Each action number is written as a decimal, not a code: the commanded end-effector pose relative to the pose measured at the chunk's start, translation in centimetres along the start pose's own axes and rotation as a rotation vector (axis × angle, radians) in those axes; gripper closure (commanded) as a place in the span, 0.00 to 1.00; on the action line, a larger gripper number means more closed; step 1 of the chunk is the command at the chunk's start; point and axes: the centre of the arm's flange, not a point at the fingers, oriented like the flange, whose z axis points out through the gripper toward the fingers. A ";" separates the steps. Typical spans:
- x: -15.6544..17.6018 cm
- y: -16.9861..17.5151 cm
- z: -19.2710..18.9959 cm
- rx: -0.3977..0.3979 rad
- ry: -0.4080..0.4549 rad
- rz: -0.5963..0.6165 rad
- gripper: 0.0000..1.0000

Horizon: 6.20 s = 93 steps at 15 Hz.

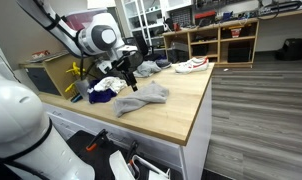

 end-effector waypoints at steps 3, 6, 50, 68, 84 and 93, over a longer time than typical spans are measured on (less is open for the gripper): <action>0.9 -0.7 1.8 0.024 0.028 0.055 0.00; 3.1 0.3 3.3 0.030 0.034 0.117 0.00; 16.5 2.7 13.0 0.042 -0.054 0.539 0.97; 16.3 1.5 11.9 0.056 -0.054 0.530 0.77; 17.4 0.3 5.9 0.100 0.045 0.453 0.99; 18.2 -2.2 5.9 0.096 0.061 0.401 0.99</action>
